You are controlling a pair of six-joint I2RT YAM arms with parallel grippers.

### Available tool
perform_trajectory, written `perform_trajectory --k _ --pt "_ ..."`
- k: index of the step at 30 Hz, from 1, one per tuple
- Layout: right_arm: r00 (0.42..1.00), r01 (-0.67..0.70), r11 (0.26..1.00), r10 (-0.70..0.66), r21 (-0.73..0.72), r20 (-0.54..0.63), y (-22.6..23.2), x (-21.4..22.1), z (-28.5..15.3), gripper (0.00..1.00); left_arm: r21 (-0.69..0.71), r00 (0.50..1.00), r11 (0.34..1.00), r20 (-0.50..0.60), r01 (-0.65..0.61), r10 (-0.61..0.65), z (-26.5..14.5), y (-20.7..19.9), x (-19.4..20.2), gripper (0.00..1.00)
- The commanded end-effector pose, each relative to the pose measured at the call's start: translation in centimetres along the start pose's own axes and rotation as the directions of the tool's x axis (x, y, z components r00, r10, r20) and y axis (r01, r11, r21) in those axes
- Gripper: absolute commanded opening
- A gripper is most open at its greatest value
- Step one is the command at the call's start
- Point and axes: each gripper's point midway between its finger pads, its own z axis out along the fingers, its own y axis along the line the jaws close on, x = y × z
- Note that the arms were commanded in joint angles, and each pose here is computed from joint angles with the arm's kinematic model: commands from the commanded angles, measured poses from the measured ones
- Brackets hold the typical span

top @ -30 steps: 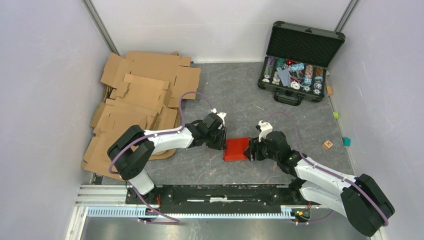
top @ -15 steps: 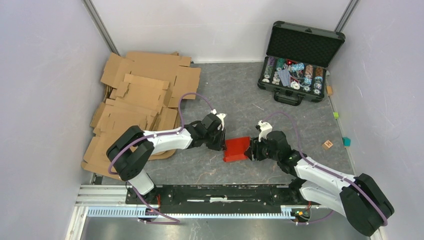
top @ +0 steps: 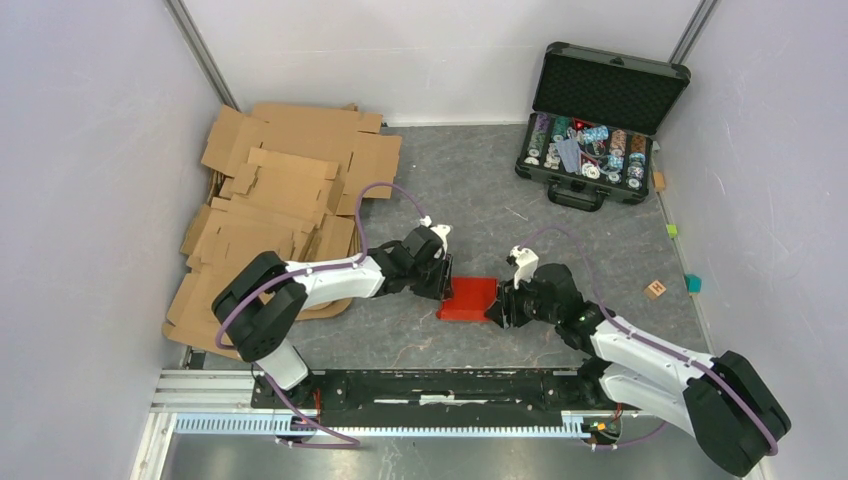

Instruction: Fold the paper box

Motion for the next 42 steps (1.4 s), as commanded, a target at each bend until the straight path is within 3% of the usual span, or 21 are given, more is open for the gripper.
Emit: perform_trajectory --k 1,6,11,18,20,25,30,32,42 --pt "0.998 0.060 0.984 -0.055 -0.170 0.035 3.8 -0.9 -0.1 0.51 0.001 0.997 0.998 0.044 -0.068 0.068 0.0 -1.0 -2.0 0.42" --pt "0.997 0.079 0.992 -0.076 -0.103 0.028 2.9 -1.1 0.0 0.60 -0.037 0.995 0.996 0.061 -0.082 0.084 0.3 -0.9 -3.4 0.43" --pt "0.987 0.149 0.989 -0.148 -0.003 0.066 1.6 -3.1 -0.8 0.79 -0.124 0.988 0.988 0.114 -0.094 0.108 -1.8 0.5 -4.3 0.53" --pt "0.971 0.204 0.964 -0.221 0.170 0.088 -0.4 -6.8 -1.6 0.81 -0.126 0.982 0.992 0.185 -0.023 0.046 -5.1 1.5 -2.9 0.57" --pt "0.970 0.202 0.962 -0.223 0.186 0.101 -0.4 -8.0 -1.3 0.73 -0.079 0.983 0.997 0.181 -0.004 0.018 -5.6 1.2 -1.7 0.55" --pt "0.967 0.182 0.968 -0.207 0.171 0.146 0.2 -10.2 0.3 0.42 0.041 0.989 0.999 0.148 0.005 -0.011 -6.6 -0.3 1.2 0.40" --pt "0.978 0.171 0.979 -0.183 0.113 0.102 0.6 -9.8 2.5 0.04 0.083 0.995 0.996 0.102 -0.030 0.021 -6.7 -1.8 4.1 0.30" --pt "0.982 0.156 0.982 -0.166 0.102 0.089 0.5 -9.3 3.1 0.00 0.080 0.995 0.996 0.096 -0.029 0.021 -6.6 -1.8 4.8 0.29" --pt "0.991 0.131 0.981 -0.136 0.141 0.020 -1.9 -7.2 4.6 0.00 0.116 0.998 0.993 0.065 -0.034 0.027 -4.8 -2.3 6.4 0.30"
